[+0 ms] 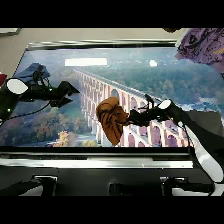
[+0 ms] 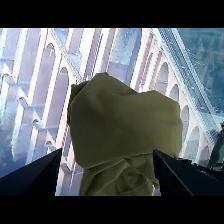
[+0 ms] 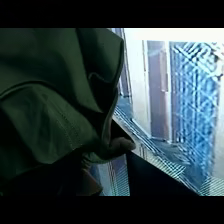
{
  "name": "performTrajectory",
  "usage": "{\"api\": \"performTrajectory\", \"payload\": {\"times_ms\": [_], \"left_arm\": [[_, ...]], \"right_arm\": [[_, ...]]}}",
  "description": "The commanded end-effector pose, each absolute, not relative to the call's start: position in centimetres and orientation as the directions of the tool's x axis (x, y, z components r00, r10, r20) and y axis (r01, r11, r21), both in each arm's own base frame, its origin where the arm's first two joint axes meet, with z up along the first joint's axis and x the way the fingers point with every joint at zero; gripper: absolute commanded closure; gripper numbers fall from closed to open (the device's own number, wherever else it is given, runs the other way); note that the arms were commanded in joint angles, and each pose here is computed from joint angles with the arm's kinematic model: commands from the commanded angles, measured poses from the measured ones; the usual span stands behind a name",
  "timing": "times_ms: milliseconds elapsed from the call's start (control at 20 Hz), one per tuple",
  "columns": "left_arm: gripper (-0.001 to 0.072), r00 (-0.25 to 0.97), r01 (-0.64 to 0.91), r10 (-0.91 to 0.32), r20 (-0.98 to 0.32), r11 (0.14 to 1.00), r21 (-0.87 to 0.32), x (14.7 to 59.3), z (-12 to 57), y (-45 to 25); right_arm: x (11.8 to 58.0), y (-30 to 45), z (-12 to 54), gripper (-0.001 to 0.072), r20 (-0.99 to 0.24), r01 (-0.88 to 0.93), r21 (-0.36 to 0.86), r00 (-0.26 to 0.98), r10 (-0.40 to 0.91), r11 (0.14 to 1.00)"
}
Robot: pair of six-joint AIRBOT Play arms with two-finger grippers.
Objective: Fold the clothes and pants, and hang the long-sleeved shirts on hangers.
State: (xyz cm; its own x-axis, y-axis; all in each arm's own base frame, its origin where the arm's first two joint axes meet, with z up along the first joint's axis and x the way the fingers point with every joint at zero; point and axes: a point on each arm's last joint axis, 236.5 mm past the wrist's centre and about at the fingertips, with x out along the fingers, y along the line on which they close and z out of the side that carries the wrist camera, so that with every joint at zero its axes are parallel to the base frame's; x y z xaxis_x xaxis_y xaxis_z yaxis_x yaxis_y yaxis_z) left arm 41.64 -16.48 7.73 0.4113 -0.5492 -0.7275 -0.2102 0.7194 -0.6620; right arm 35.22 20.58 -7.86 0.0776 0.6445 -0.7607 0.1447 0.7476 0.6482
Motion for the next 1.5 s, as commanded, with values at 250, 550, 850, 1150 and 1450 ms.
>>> {"api": "performTrajectory", "payload": {"times_ms": [250, 550, 850, 1150, 1450], "left_arm": [[0.0066, 0.41, -0.21, -0.544, -0.732, 0.725, -0.656, 41.6, 7.6, -16.3], [0.0023, 0.326, -0.142, -0.518, -0.791, 0.801, -0.582, 39.8, 6.0, -14.6], [0.003, 0.261, -0.103, -0.588, -0.766, 0.772, -0.628, 36.7, -1.0, -15.6], [0.0042, 0.17, -0.024, -0.686, -0.708, 0.715, -0.698, 30.9, -5.8, -24.1], [0.0042, 0.128, 0.03, -0.72, -0.682, 0.69, -0.723, 29.4, -6.9, -29.6]], "right_arm": [[35.3, 19.3, -9.2, 0.0449, -0.806, 0.1, 0.592, 0.077, 0.587, 0.799], [35.7, 19.2, -8.8, 0.068, -0.803, 0.097, 0.595, 0.1, 0.587, 0.798], [35.8, 18.4, -7.2, 0.0681, -0.82, 0.032, 0.565, 0.13, 0.557, 0.824], [34.8, 18.4, -7.0, 0.068, -0.824, 0.02, 0.563, 0.096, 0.558, 0.827], [34.4, 18.5, -6.9, 0.068, -0.823, 0.049, 0.566, 0.077, 0.562, 0.823]]}}
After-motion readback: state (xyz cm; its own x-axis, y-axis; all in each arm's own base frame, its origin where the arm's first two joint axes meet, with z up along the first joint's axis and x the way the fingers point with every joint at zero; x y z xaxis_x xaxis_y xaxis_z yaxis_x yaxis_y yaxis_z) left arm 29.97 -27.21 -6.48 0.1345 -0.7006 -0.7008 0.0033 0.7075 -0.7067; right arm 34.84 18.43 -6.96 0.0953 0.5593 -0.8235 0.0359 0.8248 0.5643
